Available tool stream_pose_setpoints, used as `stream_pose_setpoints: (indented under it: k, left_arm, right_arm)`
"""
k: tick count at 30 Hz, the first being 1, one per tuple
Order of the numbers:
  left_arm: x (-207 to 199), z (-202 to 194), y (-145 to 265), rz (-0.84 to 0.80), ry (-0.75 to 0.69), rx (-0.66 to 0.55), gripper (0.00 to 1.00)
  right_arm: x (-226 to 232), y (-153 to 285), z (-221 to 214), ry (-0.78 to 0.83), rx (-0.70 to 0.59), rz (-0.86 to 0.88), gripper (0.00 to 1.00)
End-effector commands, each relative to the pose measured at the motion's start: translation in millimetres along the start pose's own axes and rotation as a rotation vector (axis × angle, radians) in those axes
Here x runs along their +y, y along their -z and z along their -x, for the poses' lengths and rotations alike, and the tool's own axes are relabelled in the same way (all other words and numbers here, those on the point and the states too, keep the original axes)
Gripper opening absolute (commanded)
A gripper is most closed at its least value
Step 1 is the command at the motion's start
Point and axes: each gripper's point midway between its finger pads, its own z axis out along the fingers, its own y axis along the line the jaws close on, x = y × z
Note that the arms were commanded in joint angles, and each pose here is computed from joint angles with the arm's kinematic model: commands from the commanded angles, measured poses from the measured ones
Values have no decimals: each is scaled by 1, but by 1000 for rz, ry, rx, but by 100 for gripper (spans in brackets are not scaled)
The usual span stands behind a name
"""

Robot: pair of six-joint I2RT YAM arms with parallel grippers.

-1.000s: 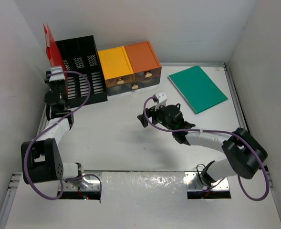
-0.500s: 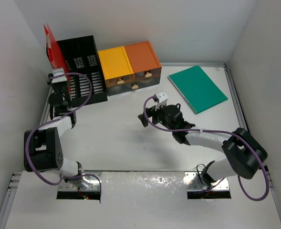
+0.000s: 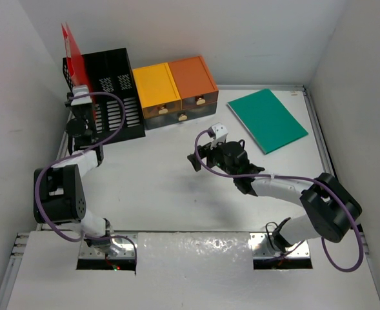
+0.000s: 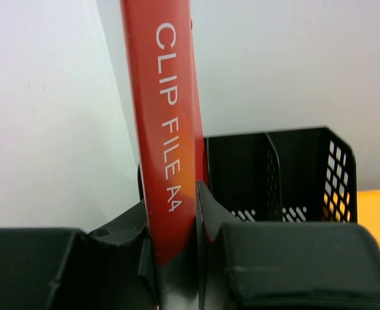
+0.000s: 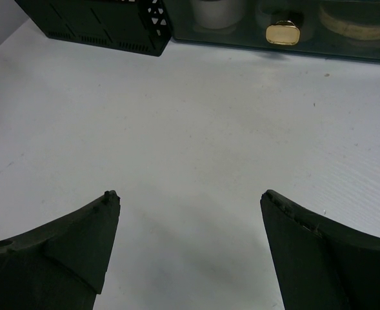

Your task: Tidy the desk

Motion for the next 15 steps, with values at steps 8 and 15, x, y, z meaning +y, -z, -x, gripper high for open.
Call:
stream_pose_setpoints:
  k: [8, 15]
  left_arm:
    - [5, 54, -22, 27, 6, -174, 0]
    - [0, 36, -25, 20, -4, -159, 0]
  right_arm:
    - [4, -11, 20, 2, -40, 15, 87]
    - [4, -10, 21, 3, -34, 14, 88]
